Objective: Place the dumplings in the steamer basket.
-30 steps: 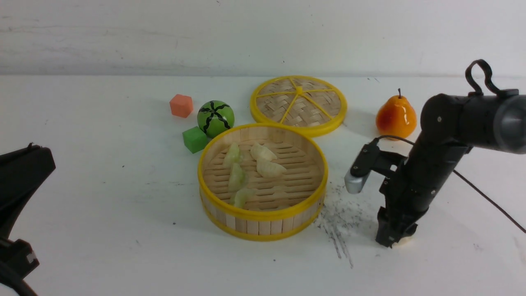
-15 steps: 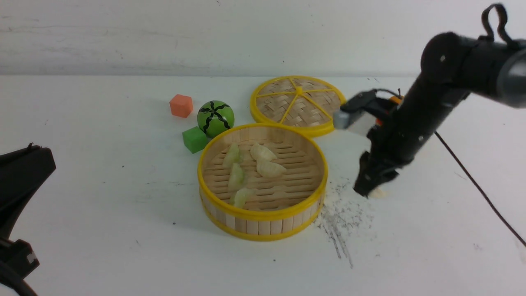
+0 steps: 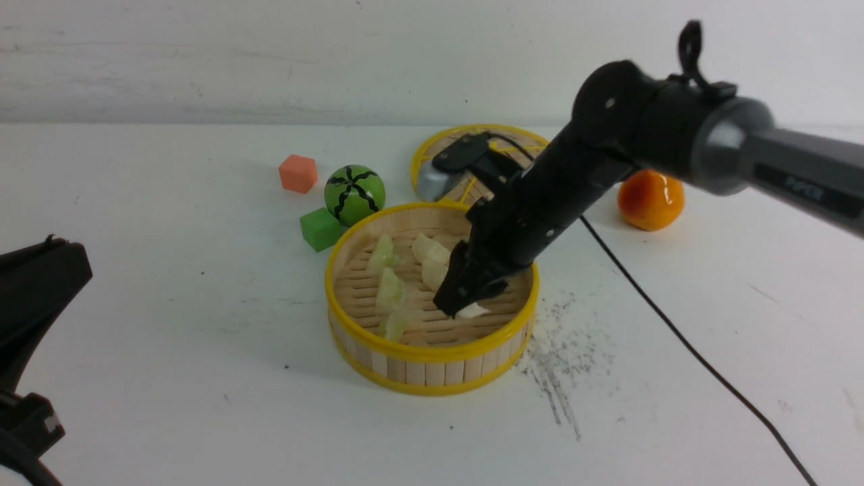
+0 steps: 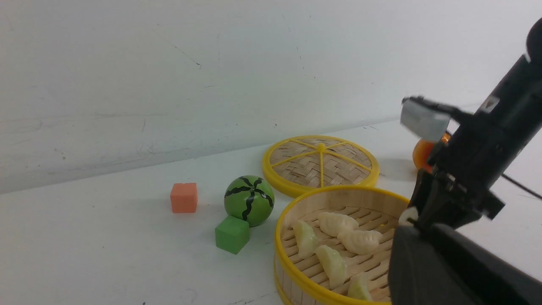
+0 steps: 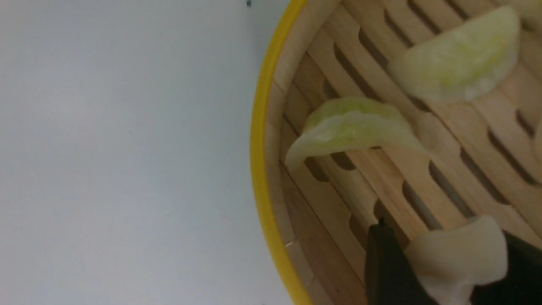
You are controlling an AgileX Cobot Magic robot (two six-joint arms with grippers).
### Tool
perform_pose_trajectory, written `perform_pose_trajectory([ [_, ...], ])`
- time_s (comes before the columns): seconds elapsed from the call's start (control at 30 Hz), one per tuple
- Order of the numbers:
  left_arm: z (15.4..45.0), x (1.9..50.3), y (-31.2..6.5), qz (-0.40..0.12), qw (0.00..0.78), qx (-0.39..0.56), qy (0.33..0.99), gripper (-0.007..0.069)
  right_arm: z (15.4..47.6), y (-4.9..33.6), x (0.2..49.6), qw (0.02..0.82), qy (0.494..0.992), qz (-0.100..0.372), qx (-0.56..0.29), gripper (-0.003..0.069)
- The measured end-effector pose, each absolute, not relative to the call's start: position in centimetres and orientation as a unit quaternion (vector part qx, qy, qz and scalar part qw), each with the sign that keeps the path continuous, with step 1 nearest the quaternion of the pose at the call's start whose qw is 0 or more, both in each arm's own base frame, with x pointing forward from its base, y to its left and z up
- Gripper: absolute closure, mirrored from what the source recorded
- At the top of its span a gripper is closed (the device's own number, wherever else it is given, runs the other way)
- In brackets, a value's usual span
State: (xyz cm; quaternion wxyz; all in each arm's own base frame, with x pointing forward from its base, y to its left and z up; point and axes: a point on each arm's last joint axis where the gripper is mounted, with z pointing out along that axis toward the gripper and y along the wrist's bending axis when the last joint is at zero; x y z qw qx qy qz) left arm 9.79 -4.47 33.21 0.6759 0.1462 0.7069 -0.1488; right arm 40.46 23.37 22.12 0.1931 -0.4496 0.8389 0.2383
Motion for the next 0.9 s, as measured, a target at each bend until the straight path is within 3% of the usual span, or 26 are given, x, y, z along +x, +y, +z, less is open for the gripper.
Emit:
perform_pose_trajectory([
  [0.27, 33.2, 9.8, -4.5, -0.149, 0.676, 0.146, 0.707, 0.0585, 20.3, 23.8, 41.4, 0.214, 0.843, 0.214, -0.445, 0.0405],
  [0.57, 33.2, 9.8, -4.5, -0.149, 0.676, 0.146, 0.707, 0.0577, 20.7, 23.8, 41.7, 0.235, 0.842, 0.207, -0.439, 0.0195],
  [0.73, 33.2, 9.8, -4.5, -0.149, 0.676, 0.146, 0.707, 0.0574, 23.0, 23.3, 41.5, 0.256, 0.832, 0.184, -0.456, 0.0197],
  [0.9, 33.2, 9.8, -4.5, -0.149, 0.676, 0.146, 0.707, 0.0569, 28.7, 22.2, 40.7, 0.295, 0.811, 0.129, -0.489, 0.0286],
])
